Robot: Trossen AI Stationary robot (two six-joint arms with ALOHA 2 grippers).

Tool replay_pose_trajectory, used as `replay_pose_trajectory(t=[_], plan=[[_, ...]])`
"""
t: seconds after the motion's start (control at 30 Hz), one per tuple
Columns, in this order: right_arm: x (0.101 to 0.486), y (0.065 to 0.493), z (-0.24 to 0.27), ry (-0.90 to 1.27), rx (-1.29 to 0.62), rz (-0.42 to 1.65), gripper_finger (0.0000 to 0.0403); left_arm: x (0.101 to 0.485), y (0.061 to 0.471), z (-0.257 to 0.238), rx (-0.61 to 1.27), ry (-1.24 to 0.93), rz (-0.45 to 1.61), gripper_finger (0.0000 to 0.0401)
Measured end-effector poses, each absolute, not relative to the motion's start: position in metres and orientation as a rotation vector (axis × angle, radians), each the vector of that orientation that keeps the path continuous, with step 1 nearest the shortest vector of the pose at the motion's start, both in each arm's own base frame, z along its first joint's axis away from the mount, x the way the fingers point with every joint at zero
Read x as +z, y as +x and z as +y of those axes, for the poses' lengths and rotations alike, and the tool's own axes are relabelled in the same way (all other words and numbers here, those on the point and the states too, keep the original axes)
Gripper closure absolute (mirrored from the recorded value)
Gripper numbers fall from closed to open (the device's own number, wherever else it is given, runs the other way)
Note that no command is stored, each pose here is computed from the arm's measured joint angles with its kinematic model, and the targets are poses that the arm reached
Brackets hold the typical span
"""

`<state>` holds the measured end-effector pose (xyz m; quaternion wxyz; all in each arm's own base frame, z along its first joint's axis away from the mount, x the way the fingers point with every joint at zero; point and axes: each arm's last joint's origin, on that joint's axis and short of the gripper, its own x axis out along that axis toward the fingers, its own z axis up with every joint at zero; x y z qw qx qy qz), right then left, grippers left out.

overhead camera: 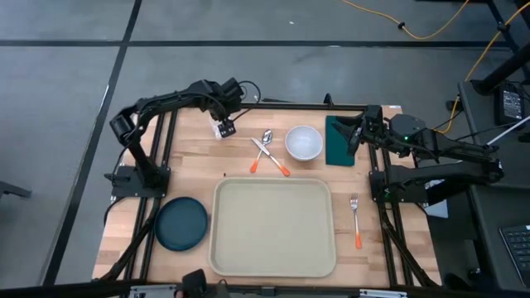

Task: Set up tray
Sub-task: Put the white cup on the top left of the light brown serving tray

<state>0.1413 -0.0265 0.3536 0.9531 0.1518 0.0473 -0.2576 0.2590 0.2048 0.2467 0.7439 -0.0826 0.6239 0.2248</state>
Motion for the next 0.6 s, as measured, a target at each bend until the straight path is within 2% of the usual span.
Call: replay_pose_trajectory(t=[0.43, 0.6], plan=[[0.353, 0.141, -0.027, 0.299, -0.523, 0.1, 0.0258, 0.214, 0.266, 0.212, 0.455, -0.232, 1.433, 0.0151], [0.353, 0.141, -0.026, 0.303, -0.522, 0.099, 0.0258, 0.203, 0.27, 0.217, 0.483, -0.216, 1.454, 0.0174]])
